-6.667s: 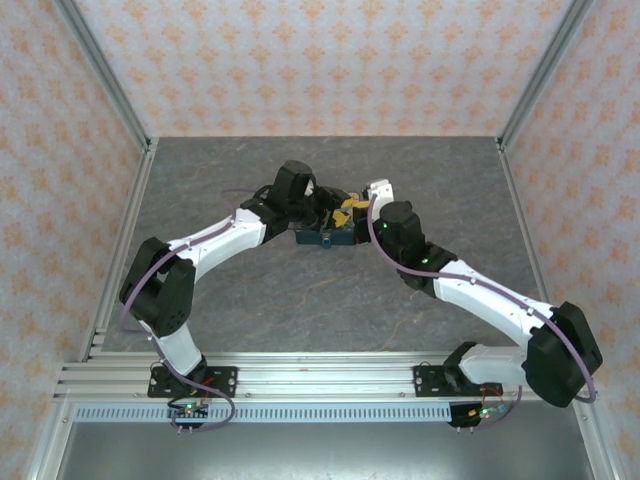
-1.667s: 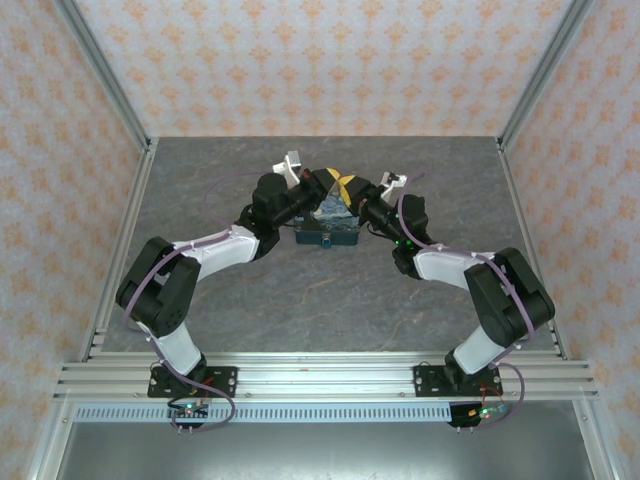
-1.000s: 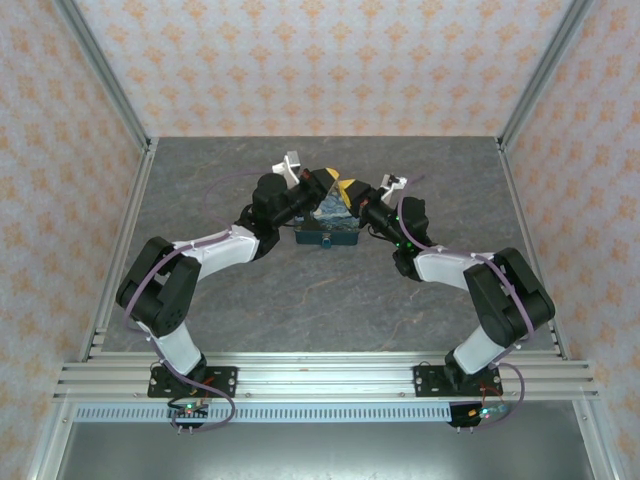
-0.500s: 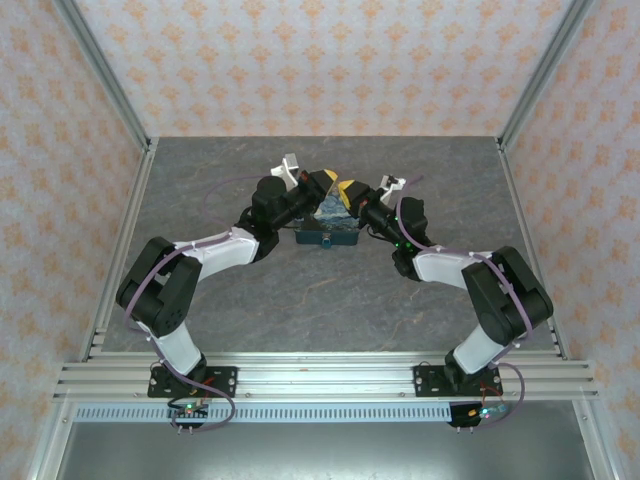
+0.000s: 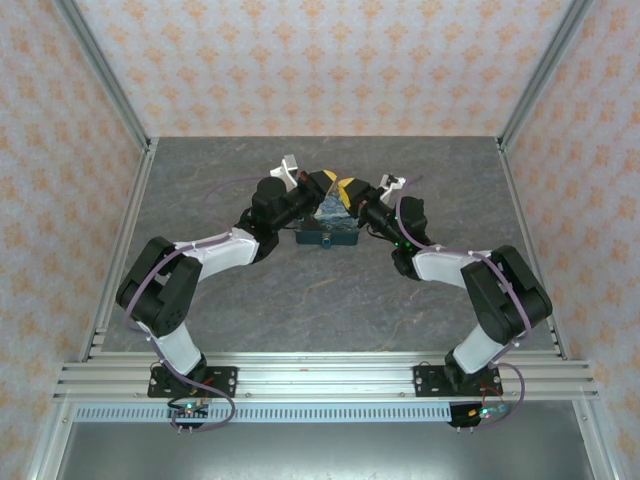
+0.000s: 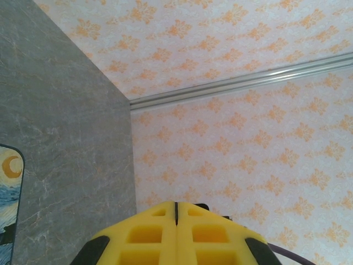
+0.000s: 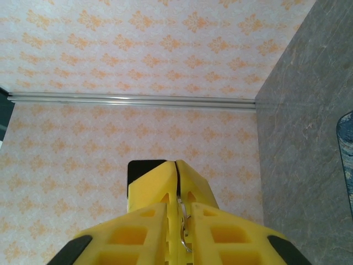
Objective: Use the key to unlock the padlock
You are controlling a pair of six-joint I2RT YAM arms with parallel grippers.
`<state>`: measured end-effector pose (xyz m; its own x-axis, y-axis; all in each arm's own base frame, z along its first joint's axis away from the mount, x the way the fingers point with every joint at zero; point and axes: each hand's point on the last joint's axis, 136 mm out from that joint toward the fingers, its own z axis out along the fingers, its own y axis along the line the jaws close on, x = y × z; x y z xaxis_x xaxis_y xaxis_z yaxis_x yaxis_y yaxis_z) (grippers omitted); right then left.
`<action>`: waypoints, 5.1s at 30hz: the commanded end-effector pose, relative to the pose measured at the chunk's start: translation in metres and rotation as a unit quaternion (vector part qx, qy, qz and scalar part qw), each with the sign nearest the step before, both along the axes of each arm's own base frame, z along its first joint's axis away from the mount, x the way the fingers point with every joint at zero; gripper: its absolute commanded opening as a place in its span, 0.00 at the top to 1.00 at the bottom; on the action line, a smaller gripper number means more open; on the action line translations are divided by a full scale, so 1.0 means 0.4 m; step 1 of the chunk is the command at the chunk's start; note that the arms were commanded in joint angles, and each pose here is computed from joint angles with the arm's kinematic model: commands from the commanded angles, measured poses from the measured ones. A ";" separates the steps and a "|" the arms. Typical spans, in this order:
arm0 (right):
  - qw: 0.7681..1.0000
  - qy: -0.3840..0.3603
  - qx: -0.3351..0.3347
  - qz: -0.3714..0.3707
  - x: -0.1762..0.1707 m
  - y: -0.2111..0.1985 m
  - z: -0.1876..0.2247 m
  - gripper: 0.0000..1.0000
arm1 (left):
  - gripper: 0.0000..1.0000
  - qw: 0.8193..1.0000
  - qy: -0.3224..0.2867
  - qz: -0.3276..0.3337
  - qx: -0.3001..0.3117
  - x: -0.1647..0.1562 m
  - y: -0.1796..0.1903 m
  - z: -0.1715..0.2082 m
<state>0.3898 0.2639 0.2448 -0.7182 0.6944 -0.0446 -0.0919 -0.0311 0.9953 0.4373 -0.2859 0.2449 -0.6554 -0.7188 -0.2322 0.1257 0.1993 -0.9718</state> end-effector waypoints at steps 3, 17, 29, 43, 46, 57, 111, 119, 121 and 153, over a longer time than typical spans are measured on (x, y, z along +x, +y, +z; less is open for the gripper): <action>0.999 -0.047 0.026 0.005 0.008 0.009 0.079 0.82 | 1.00 1.000 0.002 -0.005 0.003 -0.012 -0.015 -0.017; 0.999 -0.044 0.025 0.015 0.007 0.019 0.067 0.87 | 1.00 1.000 0.004 -0.010 0.004 -0.014 -0.024 -0.020; 0.999 -0.046 0.017 0.011 0.007 0.010 0.052 1.00 | 1.00 1.000 0.014 -0.013 -0.004 -0.015 -0.027 -0.031; 0.999 -0.049 -0.022 0.010 -0.026 -0.019 0.012 1.00 | 0.63 1.000 0.025 -0.006 0.003 -0.010 -0.012 -0.021; 0.998 -0.046 -0.038 0.008 -0.037 -0.032 -0.003 1.00 | 0.43 1.000 0.026 0.006 0.004 -0.012 0.020 -0.009; 0.991 -0.015 -0.134 -0.003 -0.088 -0.099 -0.091 1.00 | 0.23 0.977 0.041 -0.037 0.208 -0.104 0.097 0.031; 0.978 0.063 -0.183 -0.074 -0.166 -0.082 -0.137 1.00 | 0.29 0.962 0.223 -0.003 0.160 -0.152 0.024 -0.158; 0.980 0.047 -0.183 -0.059 -0.157 -0.039 -0.118 1.00 | 0.28 0.949 0.275 -0.022 0.151 -0.177 -0.012 -0.201; 0.980 0.042 -0.188 -0.053 -0.155 -0.028 -0.111 1.00 | 0.28 0.947 0.279 -0.023 0.155 -0.174 -0.017 -0.201; 0.971 0.048 -0.234 -0.005 -0.194 0.027 -0.179 1.00 | 0.28 0.949 0.264 -0.023 0.171 -0.084 -0.076 -0.155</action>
<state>0.3141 0.2709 0.1744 -0.7205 0.6388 -0.2700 0.0243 0.4124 0.9107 0.3994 -0.3128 0.1767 -0.7709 -0.6346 -0.0546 -0.3626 0.5078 -0.7815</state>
